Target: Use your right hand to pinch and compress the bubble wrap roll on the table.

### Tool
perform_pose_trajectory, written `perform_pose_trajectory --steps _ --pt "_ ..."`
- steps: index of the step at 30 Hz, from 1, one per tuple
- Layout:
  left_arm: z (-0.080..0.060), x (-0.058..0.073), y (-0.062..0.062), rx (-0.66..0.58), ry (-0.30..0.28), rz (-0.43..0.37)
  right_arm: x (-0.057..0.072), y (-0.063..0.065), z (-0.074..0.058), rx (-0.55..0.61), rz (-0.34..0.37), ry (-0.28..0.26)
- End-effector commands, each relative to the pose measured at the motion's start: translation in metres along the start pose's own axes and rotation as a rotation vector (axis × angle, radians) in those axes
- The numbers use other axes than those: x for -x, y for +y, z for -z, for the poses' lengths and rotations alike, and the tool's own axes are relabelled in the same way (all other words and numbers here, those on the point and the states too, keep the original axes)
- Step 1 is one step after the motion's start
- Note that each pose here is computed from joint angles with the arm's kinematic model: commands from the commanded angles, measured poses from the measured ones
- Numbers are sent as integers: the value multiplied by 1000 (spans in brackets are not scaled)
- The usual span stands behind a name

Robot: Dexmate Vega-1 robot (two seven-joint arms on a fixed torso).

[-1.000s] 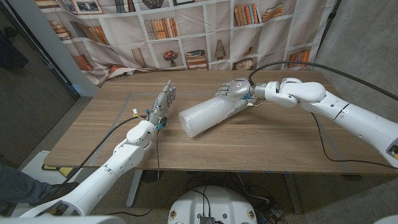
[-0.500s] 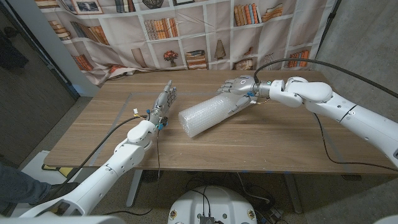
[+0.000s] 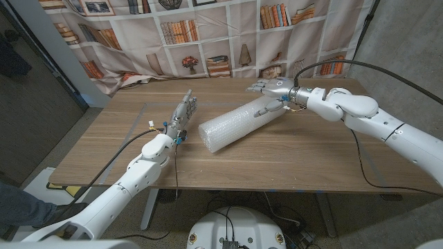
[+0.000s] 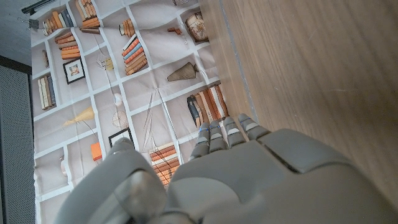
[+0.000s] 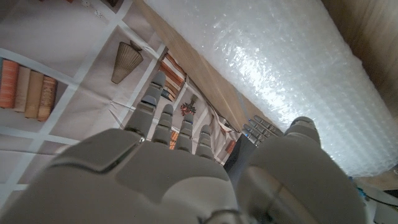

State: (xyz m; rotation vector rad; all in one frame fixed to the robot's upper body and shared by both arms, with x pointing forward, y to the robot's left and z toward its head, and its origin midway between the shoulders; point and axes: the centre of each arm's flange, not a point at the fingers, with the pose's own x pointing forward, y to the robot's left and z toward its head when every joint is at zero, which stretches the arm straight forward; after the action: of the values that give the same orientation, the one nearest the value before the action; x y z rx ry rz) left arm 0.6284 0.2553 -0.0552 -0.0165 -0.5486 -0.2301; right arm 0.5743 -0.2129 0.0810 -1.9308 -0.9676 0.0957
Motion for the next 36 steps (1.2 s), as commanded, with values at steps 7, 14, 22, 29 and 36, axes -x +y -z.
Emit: perform_pose_trajectory --steps 7,14,22,29,36 --pt "-24 12 10 -55 -48 -13 26 16 26 -370 231 223" --pt "-29 11 14 -47 -56 5 40 24 34 -537 328 303" --pt "-33 9 16 -53 -61 20 50 33 45 -698 373 353" --pt "-33 9 18 -54 -62 28 58 47 52 -874 399 384" --pt "-32 14 19 -56 -56 30 63 60 59 -1045 445 407"
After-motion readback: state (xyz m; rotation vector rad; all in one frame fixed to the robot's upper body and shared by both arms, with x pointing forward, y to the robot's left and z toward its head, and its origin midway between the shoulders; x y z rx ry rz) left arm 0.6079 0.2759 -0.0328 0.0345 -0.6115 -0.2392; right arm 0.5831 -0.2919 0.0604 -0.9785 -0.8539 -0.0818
